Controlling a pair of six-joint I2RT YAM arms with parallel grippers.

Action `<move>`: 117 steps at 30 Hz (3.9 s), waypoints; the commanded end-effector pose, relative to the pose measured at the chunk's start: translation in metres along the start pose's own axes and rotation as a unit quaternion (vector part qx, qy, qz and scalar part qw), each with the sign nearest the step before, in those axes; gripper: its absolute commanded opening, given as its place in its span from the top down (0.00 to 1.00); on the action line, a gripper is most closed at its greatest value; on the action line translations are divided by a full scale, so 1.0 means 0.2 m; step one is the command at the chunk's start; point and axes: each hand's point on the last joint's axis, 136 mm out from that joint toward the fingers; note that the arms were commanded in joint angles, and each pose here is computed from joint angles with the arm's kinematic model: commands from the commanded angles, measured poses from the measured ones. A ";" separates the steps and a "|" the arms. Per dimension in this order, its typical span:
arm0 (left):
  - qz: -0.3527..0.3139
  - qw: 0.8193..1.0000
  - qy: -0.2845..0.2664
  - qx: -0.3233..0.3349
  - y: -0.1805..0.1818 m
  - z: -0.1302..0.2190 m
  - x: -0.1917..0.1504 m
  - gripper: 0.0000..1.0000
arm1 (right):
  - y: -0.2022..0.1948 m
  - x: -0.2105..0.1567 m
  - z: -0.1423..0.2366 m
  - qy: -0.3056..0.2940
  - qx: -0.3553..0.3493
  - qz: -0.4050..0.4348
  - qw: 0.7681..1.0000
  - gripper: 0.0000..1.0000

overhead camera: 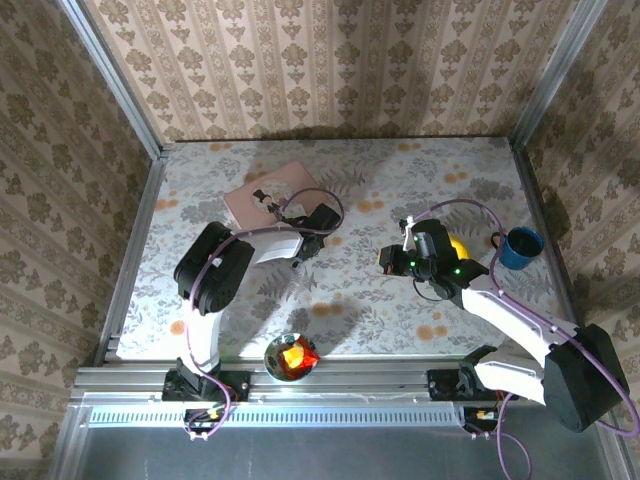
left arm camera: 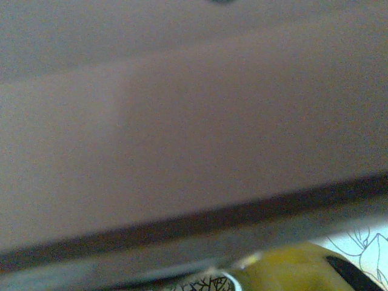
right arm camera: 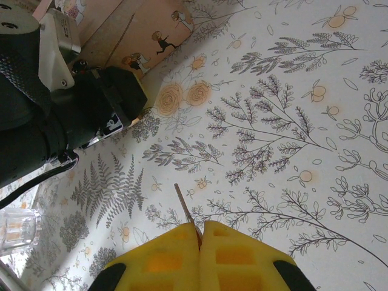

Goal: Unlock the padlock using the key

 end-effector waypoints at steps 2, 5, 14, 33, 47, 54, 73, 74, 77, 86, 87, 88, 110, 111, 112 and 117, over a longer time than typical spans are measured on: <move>-0.020 0.999 0.034 0.003 0.04 0.00 -0.10 0.67 | 0.07 0.07 0.01 -0.012 0.020 -0.003 1.000 1.00; -0.014 0.999 0.042 -0.009 0.02 -0.01 -0.12 0.64 | 0.08 0.07 0.01 -0.010 0.023 -0.004 1.000 1.00; 0.019 0.998 0.056 -0.018 0.05 0.02 -0.17 0.59 | 0.07 0.07 0.01 -0.012 0.021 -0.006 1.000 1.00; 0.007 0.997 0.069 -0.042 0.02 0.07 -0.23 1.00 | 0.01 0.01 0.00 -0.007 0.019 -0.022 1.000 1.00; -0.056 0.974 0.107 -0.191 -0.21 0.31 -0.30 1.00 | -0.01 -0.25 -0.16 0.014 0.037 -0.014 0.999 1.00; -0.044 0.960 0.130 -0.245 -0.29 0.43 -0.28 1.00 | 0.07 -0.34 -0.29 0.009 0.066 -0.012 0.998 1.00; 0.088 0.944 0.173 -0.267 -0.33 0.38 -0.25 1.00 | 0.11 -0.38 -0.42 -0.072 0.076 -0.025 0.994 1.00; 0.094 0.942 0.174 -0.270 -0.33 0.38 -0.26 1.00 | 0.11 -0.38 -0.42 -0.074 0.078 -0.030 0.994 1.00; 0.102 0.940 0.174 -0.276 -0.33 0.37 -0.27 1.00 | 0.09 -0.39 -0.44 -0.072 0.078 -0.038 0.994 1.00; 0.115 0.932 0.173 -0.297 -0.34 0.37 -0.29 1.00 | 0.10 -0.40 -0.47 -0.079 0.089 -0.042 0.992 1.00; 0.114 0.932 0.172 -0.297 -0.34 0.37 -0.29 1.00 | 0.09 -0.40 -0.47 -0.080 0.088 -0.042 0.992 1.00; 0.114 0.932 0.174 -0.296 -0.34 0.37 -0.29 1.00 | 0.09 -0.39 -0.47 -0.081 0.087 -0.042 0.992 1.00; 0.120 0.928 0.178 -0.305 -0.36 0.36 -0.31 1.00 | 0.06 -0.40 -0.49 -0.089 0.086 -0.064 0.990 1.00; 0.121 0.928 0.178 -0.305 -0.36 0.35 -0.31 1.00 | 0.06 -0.40 -0.49 -0.089 0.087 -0.065 0.990 1.00; 0.121 0.928 0.179 -0.305 -0.36 0.35 -0.31 1.00 | 0.06 -0.40 -0.49 -0.089 0.088 -0.066 0.990 1.00; 0.121 0.928 0.179 -0.305 -0.36 0.36 -0.31 1.00 | 0.07 -0.40 -0.50 -0.090 0.090 -0.070 0.989 1.00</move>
Point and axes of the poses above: each hand's point on the last joint's axis, 136 mm out from that joint toward the fingers, its own z axis back along the fingers, its own y axis along the line the jaws close on, x = y × z, and after that the axes turned 6 degrees about -z, right-handed
